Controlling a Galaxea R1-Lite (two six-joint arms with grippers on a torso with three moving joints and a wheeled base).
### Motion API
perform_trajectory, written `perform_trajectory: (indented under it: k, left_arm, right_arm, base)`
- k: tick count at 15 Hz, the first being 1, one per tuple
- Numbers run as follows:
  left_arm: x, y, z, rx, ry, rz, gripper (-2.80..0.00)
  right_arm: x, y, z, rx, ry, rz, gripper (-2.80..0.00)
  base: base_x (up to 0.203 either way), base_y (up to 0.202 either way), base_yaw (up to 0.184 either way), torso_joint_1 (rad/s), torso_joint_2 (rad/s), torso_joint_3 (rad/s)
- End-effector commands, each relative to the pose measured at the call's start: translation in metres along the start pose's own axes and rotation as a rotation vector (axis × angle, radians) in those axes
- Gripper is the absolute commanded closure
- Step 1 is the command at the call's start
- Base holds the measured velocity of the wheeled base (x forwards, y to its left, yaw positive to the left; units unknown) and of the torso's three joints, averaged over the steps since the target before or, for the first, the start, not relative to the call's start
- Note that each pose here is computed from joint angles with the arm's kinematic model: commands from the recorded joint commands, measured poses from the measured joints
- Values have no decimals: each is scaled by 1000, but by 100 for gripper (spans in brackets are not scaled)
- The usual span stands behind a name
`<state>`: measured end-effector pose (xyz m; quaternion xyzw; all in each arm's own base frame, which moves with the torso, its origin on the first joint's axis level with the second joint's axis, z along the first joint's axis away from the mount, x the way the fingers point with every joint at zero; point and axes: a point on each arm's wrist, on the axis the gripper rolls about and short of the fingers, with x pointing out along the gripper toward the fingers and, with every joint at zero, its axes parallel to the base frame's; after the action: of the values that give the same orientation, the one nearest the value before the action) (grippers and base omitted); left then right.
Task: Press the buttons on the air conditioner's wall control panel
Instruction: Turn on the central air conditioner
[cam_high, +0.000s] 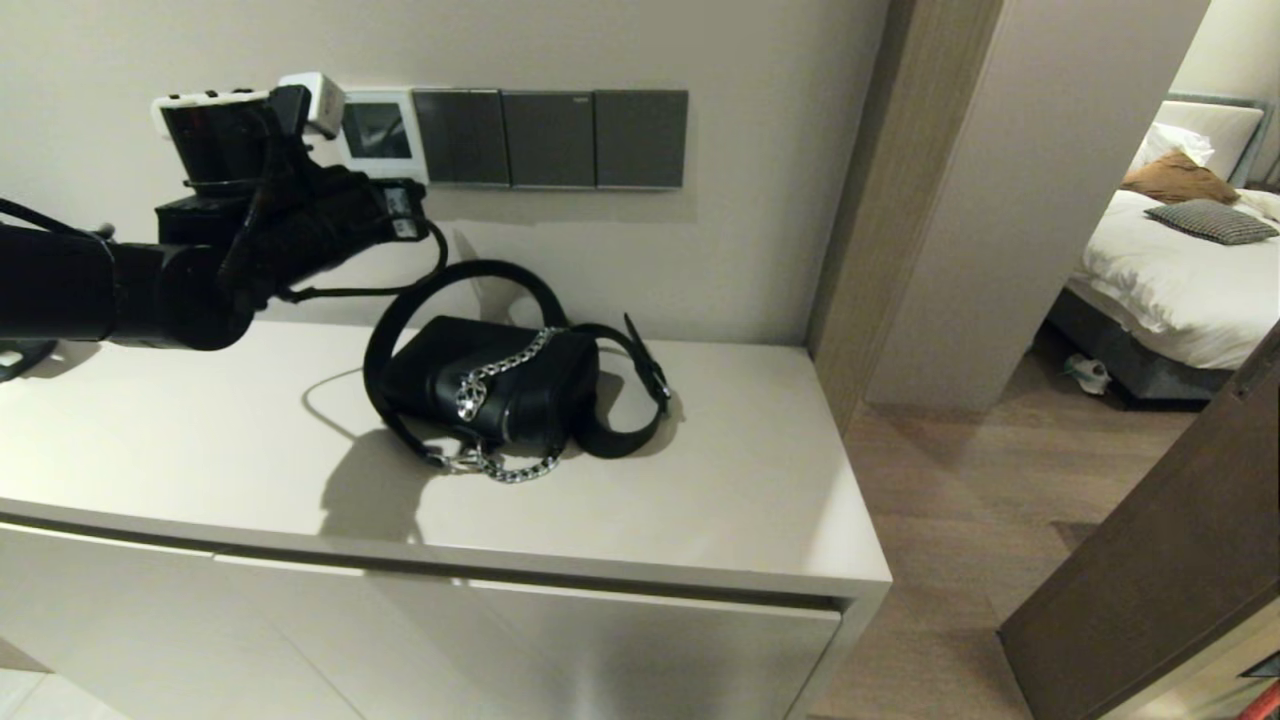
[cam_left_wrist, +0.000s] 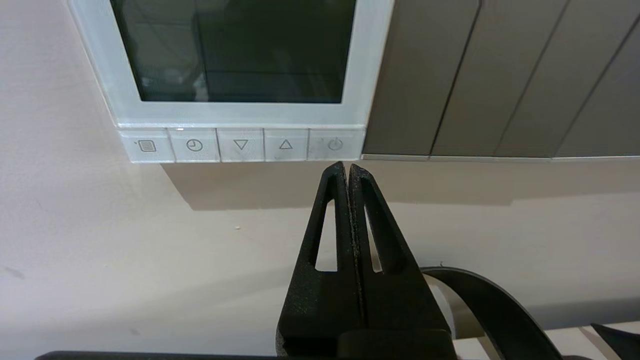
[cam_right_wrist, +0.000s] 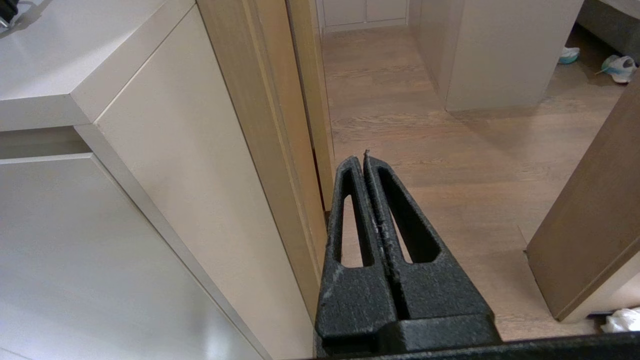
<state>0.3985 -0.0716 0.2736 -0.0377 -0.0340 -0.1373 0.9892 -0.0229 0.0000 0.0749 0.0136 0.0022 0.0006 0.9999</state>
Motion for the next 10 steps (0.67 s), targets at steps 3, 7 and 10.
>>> perform_trajectory:
  k: [3, 7, 10]
  left_arm:
    - [6, 1, -4, 7, 2, 0, 0]
    - [6, 1, 2, 8, -19, 3, 0]
    - [3, 1, 6, 9, -28, 6, 0]
  right_arm:
    - [0, 0, 0, 0, 3, 0, 0]
    - [0, 0, 0, 0, 3, -1, 0]
    - [0, 0, 0, 0, 3, 0, 0]
  base:
    - [0, 0, 0, 0, 0, 0]
    - [0, 0, 0, 0, 0, 0]
    - [0, 0, 0, 0, 0, 0]
